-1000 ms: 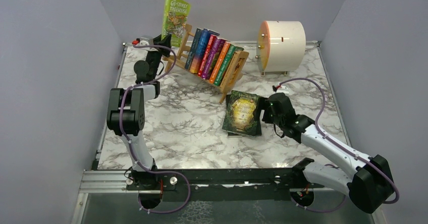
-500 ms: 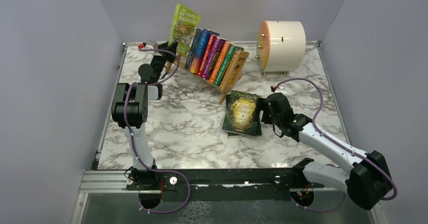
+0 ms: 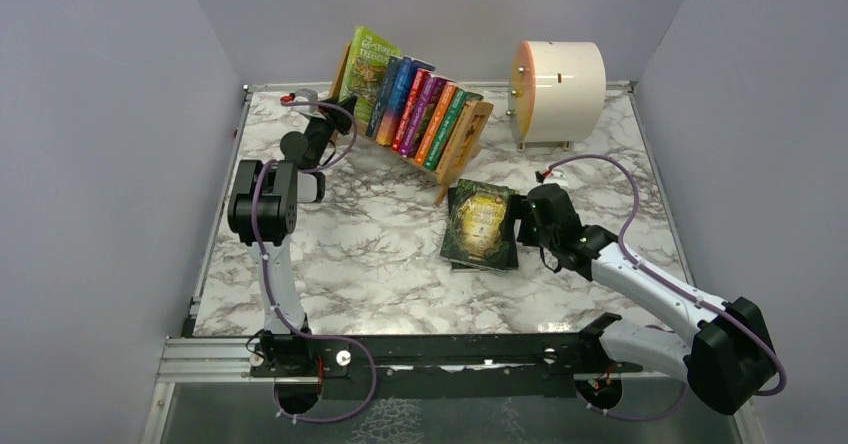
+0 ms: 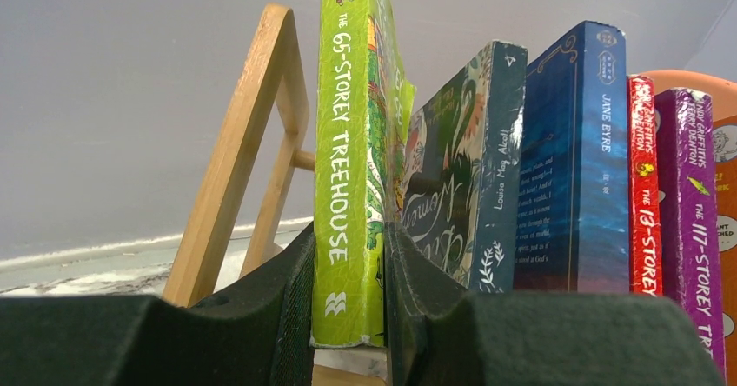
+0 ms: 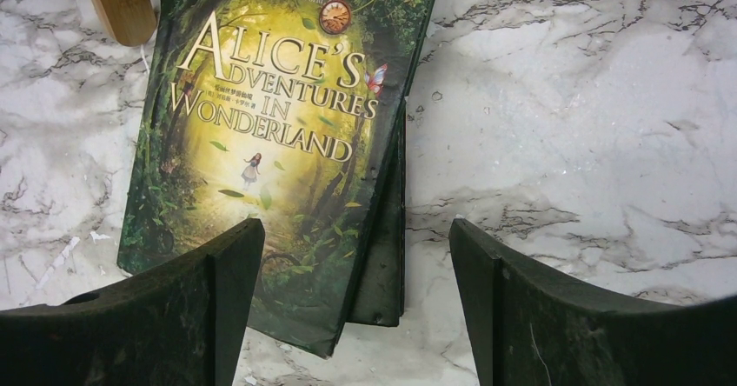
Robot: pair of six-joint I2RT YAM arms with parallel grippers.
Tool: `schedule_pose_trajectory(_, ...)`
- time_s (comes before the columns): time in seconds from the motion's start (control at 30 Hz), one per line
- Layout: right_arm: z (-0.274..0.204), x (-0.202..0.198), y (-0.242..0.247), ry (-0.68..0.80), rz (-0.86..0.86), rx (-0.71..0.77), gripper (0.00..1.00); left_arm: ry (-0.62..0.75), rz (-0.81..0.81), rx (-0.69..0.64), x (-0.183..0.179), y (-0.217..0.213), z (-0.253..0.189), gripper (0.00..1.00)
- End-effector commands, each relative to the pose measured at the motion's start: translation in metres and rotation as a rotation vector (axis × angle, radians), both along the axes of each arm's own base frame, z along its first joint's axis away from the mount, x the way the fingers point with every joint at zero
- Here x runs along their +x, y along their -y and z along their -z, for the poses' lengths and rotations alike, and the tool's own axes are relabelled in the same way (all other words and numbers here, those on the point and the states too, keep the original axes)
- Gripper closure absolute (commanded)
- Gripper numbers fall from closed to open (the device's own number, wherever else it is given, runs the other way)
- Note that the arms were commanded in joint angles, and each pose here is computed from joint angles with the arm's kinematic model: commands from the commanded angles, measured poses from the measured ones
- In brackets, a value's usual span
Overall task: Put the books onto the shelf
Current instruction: Place the book on the shelf.
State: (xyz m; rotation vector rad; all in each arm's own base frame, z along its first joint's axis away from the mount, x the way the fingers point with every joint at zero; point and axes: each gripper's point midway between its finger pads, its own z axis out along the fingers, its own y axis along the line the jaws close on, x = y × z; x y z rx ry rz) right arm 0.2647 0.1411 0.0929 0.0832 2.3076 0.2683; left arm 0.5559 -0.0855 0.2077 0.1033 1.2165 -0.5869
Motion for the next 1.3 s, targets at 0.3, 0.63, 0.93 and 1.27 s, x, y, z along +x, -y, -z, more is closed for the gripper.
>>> schedule_pose_trajectory(0.3,-0.013,0.007,-0.007,0.029,0.001,0.034,0.23,0.272,0.031,-0.025,-0.017,0.004,-0.054,1.0)
schedule_pose_trajectory(0.63,-0.012,0.007,-0.007,0.024,0.001,0.033,0.23,0.273,0.038,-0.024,-0.013,0.006,-0.051,1.0)
schedule_pose_trajectory(0.93,-0.012,0.007,-0.006,0.024,0.004,0.03,0.23,0.265,0.053,-0.029,-0.007,0.011,-0.043,1.0)
schedule_pose_trajectory(1.27,-0.01,0.007,-0.006,0.017,0.005,0.027,0.23,0.246,0.077,-0.03,-0.005,0.016,-0.034,1.0)
